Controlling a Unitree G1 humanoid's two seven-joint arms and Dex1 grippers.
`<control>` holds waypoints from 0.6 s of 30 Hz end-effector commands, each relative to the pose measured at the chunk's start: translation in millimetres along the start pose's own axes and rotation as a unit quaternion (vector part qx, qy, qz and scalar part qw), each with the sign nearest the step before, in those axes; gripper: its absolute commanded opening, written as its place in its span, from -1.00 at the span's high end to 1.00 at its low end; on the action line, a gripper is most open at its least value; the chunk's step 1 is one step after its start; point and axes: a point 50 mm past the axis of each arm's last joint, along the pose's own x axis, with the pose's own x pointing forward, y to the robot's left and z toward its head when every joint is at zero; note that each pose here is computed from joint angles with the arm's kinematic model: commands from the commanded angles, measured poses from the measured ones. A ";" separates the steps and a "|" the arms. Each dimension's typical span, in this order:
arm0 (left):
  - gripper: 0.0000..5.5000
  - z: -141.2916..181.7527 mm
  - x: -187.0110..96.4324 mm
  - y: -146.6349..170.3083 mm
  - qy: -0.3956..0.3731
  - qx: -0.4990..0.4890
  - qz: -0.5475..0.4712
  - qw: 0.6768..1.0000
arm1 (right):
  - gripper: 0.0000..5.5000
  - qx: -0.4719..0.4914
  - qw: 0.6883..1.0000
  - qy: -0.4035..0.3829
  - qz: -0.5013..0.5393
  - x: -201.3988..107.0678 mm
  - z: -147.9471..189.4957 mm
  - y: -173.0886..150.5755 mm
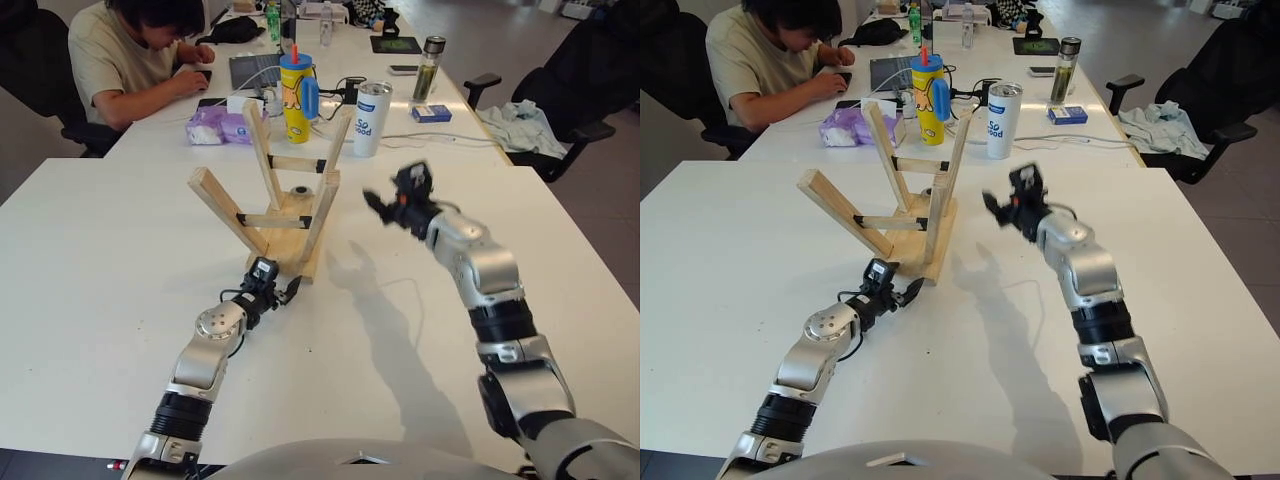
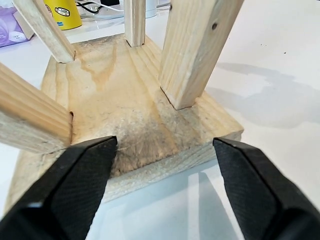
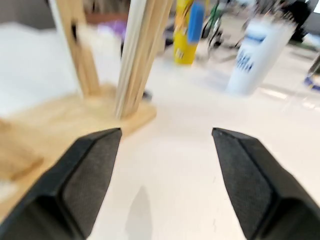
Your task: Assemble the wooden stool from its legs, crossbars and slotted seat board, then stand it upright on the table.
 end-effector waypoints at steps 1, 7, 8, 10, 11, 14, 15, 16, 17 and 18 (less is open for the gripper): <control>-0.31 -6.8 2.5 -16.5 0.047 -0.094 -0.020 0.994 | -0.22 0.009 1.000 -0.009 -0.007 -1.7 1.8 2.4; -0.31 15.3 1.3 -21.7 0.029 -0.077 -0.015 0.997 | -0.22 0.043 0.999 -0.027 -0.013 -0.5 2.0 19.2; -0.31 16.7 -3.2 -19.7 0.025 -0.070 -0.009 0.997 | -0.22 0.047 0.998 -0.030 -0.019 -1.5 1.4 19.6; -0.31 18.6 -21.1 -14.9 0.004 -0.051 0.004 0.999 | -0.22 0.067 0.996 -0.049 -0.037 -5.8 1.8 19.2; -0.31 19.2 -30.1 -13.2 -0.008 -0.037 0.009 0.999 | -0.22 0.080 0.994 -0.059 -0.048 -8.5 1.9 18.7; -0.31 20.0 -68.6 -9.3 -0.087 0.026 0.010 0.996 | -0.22 0.130 0.984 -0.104 -0.063 -17.6 6.8 27.1; -0.31 15.2 -82.7 -4.4 -0.104 0.039 0.022 0.994 | -0.22 0.145 0.981 -0.115 -0.060 -20.2 8.3 32.9; -0.31 11.6 -95.9 3.3 -0.121 0.054 0.049 0.990 | -0.22 0.158 0.978 -0.126 -0.060 -22.4 9.8 37.9; -0.31 9.4 -107.5 14.4 -0.133 0.063 0.088 0.985 | -0.22 0.161 0.976 -0.132 -0.060 -24.5 10.4 42.5; -0.31 8.4 -116.2 29.5 -0.137 0.070 0.146 0.977 | -0.22 0.166 0.975 -0.135 -0.065 -26.3 9.9 45.6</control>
